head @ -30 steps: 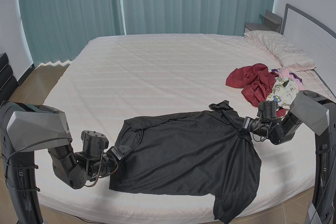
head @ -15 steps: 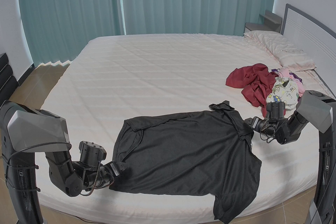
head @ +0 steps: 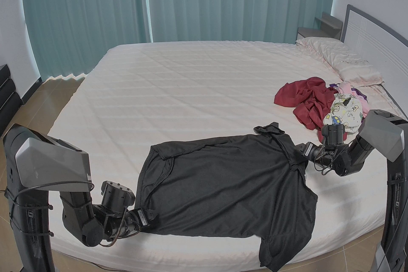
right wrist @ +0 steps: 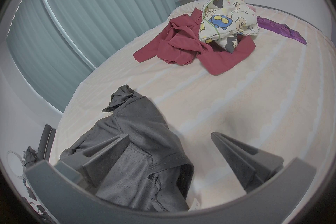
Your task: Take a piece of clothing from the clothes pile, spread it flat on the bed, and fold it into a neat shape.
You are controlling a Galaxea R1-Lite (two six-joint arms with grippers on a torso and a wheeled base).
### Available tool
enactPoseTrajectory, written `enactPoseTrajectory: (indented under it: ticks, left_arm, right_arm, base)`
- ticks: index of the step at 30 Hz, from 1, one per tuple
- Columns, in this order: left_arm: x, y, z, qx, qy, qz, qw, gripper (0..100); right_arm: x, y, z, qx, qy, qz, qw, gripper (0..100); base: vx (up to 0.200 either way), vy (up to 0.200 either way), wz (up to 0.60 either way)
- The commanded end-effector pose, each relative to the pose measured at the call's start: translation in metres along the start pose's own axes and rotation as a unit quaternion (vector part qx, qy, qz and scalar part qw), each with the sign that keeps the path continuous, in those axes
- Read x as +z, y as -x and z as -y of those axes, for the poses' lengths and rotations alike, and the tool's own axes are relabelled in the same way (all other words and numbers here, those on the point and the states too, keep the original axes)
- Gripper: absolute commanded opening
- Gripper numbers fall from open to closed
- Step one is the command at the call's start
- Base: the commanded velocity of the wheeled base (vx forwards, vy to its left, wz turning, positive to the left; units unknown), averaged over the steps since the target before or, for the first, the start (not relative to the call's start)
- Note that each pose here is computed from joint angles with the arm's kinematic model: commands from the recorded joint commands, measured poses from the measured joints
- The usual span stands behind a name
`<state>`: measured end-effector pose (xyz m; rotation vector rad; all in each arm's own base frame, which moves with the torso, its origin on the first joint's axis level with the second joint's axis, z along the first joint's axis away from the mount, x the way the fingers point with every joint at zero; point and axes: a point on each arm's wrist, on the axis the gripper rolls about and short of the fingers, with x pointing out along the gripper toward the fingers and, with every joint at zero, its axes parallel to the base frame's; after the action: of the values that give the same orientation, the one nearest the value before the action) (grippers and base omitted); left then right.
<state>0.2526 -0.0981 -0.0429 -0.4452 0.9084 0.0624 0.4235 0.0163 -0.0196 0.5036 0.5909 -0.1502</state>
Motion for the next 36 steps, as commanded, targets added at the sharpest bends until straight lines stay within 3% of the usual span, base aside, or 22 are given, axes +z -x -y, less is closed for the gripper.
enactPoseTrajectory:
  ticks: [1,13,22,27,29,30,36]
  left_arm:
    - [-0.008,-0.006,-0.002,0.016,-0.021,-0.009,0.9996,0]
    - [-0.006,0.007,-0.006,0.026,-0.031,-0.005,0.9992,0]
    - [0.002,0.031,-0.021,0.064,-0.055,-0.029,0.9960,0]
    - [0.012,0.036,-0.027,0.084,-0.053,-0.038,0.9943,0]
    - [0.012,0.036,-0.027,0.084,-0.053,-0.038,0.9943,0]
    - [0.011,0.035,-0.028,0.086,-0.053,-0.041,0.9940,0]
    - [0.009,0.032,-0.028,0.087,-0.055,-0.045,0.9937,0]
  right_arm:
    - [-0.003,0.001,-0.008,0.008,0.006,-0.001,0.9999,100]
    - [-0.003,0.005,-0.017,0.014,0.016,0.003,0.9998,100]
    - [-0.015,0.007,-0.034,0.018,0.052,-0.001,0.9985,100]
    - [-0.032,-0.002,-0.039,0.006,0.113,-0.010,0.9936,100]
    - [-0.032,-0.002,-0.039,0.006,0.113,-0.010,0.9936,100]
    - [-0.042,-0.006,-0.038,-0.003,0.149,-0.015,0.9887,100]
    - [-0.051,-0.010,-0.039,-0.016,0.211,-0.015,0.9772,100]
  base:
    - [0.000,0.000,0.00]
    - [0.000,0.000,0.00]
    - [0.000,0.000,0.00]
    - [0.000,0.000,0.00]
    - [0.000,0.000,0.00]
    - [0.000,0.000,0.00]
    - [0.000,0.000,0.00]
